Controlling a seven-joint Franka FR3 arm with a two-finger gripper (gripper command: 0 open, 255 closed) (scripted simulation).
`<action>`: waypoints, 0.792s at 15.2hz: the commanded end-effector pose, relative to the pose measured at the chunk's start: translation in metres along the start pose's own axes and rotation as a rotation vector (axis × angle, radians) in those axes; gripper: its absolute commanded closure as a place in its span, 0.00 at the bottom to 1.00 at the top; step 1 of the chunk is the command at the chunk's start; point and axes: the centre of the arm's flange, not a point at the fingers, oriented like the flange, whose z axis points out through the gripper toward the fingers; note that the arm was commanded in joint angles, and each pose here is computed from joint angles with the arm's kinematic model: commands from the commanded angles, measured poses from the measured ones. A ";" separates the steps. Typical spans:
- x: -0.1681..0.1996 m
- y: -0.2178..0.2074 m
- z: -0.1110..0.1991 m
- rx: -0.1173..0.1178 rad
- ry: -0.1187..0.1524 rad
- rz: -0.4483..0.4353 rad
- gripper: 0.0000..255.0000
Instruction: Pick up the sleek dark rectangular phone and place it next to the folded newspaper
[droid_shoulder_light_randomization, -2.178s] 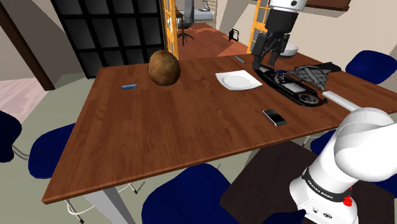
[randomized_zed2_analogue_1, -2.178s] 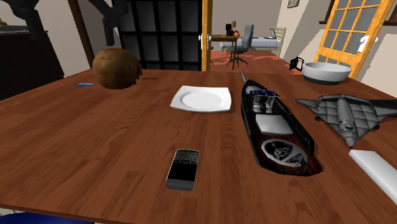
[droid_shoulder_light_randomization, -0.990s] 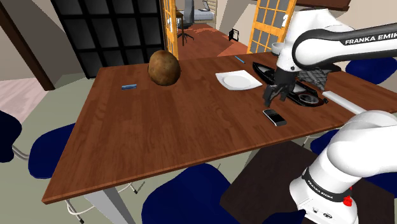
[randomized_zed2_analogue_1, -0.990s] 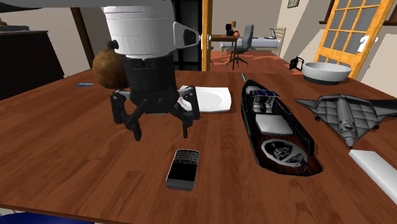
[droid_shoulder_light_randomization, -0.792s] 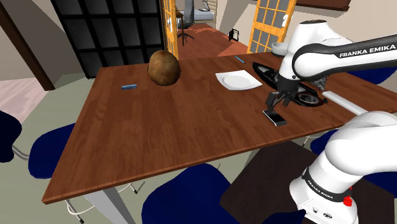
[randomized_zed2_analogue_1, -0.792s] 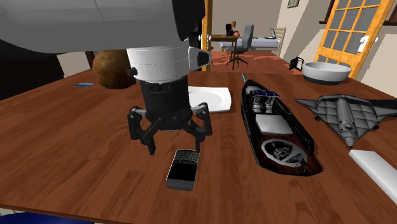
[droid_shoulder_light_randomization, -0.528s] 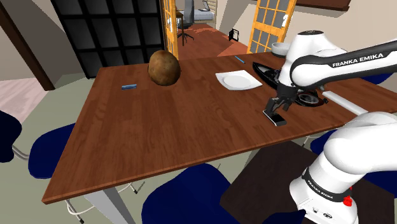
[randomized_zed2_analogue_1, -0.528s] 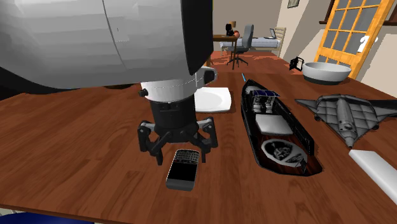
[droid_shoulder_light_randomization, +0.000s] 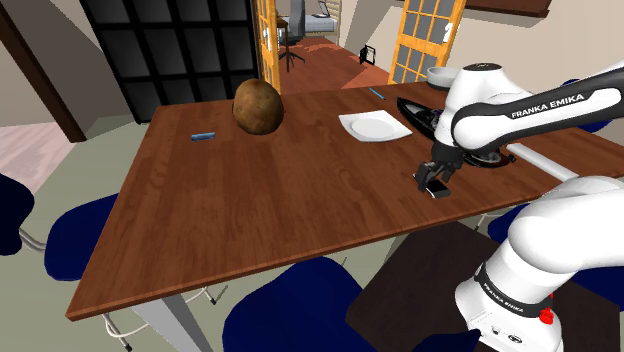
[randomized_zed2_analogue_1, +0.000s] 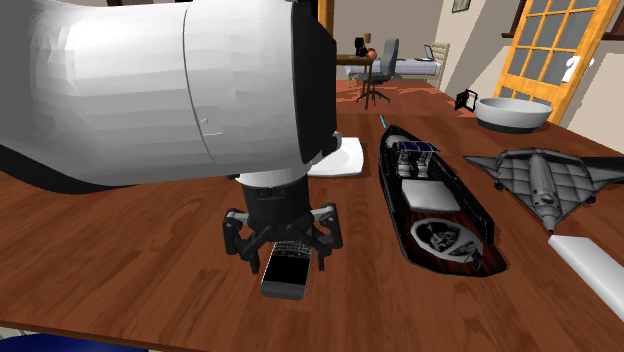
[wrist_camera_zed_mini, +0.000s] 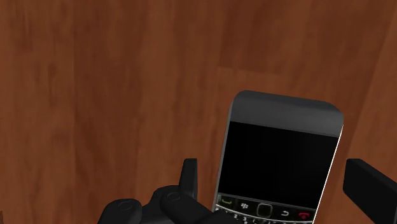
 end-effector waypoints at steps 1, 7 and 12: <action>0.000 0.000 0.000 0.000 0.000 0.000 0.00; 0.001 0.000 0.000 0.000 0.000 0.000 1.00; 0.000 0.000 0.000 0.000 0.000 0.000 1.00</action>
